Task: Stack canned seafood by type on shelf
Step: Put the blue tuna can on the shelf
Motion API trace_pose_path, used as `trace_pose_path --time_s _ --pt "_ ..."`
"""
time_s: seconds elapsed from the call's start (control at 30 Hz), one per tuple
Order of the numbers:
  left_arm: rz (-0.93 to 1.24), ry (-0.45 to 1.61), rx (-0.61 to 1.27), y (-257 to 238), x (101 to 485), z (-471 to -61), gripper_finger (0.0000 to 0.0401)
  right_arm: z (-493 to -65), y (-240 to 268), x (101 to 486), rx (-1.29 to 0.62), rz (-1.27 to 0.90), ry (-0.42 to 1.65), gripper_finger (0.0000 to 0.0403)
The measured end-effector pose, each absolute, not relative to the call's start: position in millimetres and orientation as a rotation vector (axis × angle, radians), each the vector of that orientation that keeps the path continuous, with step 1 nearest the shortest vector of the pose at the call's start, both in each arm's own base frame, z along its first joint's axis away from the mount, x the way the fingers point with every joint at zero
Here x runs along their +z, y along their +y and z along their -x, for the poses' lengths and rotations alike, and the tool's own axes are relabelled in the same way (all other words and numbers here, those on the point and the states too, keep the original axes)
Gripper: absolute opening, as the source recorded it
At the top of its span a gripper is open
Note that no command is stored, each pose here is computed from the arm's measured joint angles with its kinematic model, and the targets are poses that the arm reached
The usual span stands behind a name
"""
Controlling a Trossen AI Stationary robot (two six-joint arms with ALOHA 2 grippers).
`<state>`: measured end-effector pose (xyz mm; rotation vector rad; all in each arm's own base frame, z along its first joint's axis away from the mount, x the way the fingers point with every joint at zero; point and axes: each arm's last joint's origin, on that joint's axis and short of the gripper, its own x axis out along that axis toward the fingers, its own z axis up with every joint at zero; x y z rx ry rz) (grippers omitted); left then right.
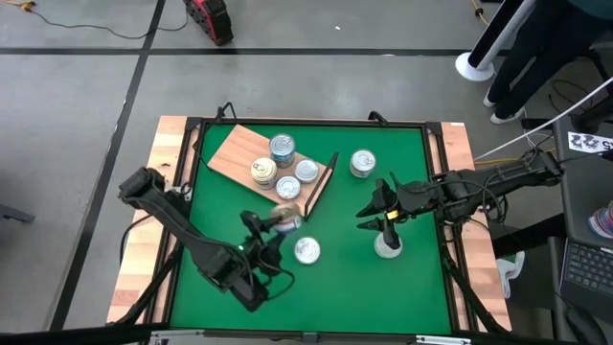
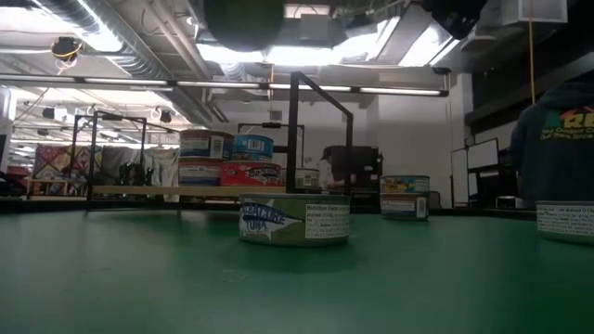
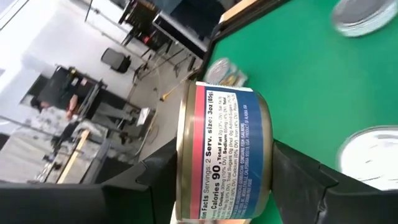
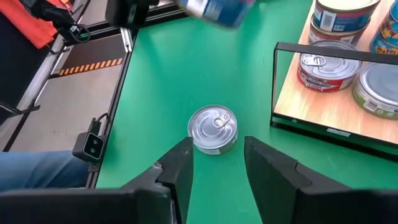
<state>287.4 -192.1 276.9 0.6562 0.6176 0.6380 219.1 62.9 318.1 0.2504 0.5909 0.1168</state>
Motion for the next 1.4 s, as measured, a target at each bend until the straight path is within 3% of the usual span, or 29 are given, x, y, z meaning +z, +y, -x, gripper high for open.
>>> trace_pose_path --time_s 0.33,1.0,1.2,1.4 --pt "-0.642 0.772 0.753 -156 294 -249 0.0205 -218 63 317 0.113 -0.247 0.608 0.0143" --pt "-0.639 1.114 0.828 -71 303 -269 0.0205 -218 63 316 0.111 -0.246 0.611 0.0143" --pt "-0.472 1.085 0.841 -48 329 -238 0.0205 -216 62 312 0.101 -0.236 0.660 0.0143" --pt "-0.285 1.075 0.937 -33 303 -187 0.0205 -214 61 310 0.090 -0.229 0.679 0.0143"
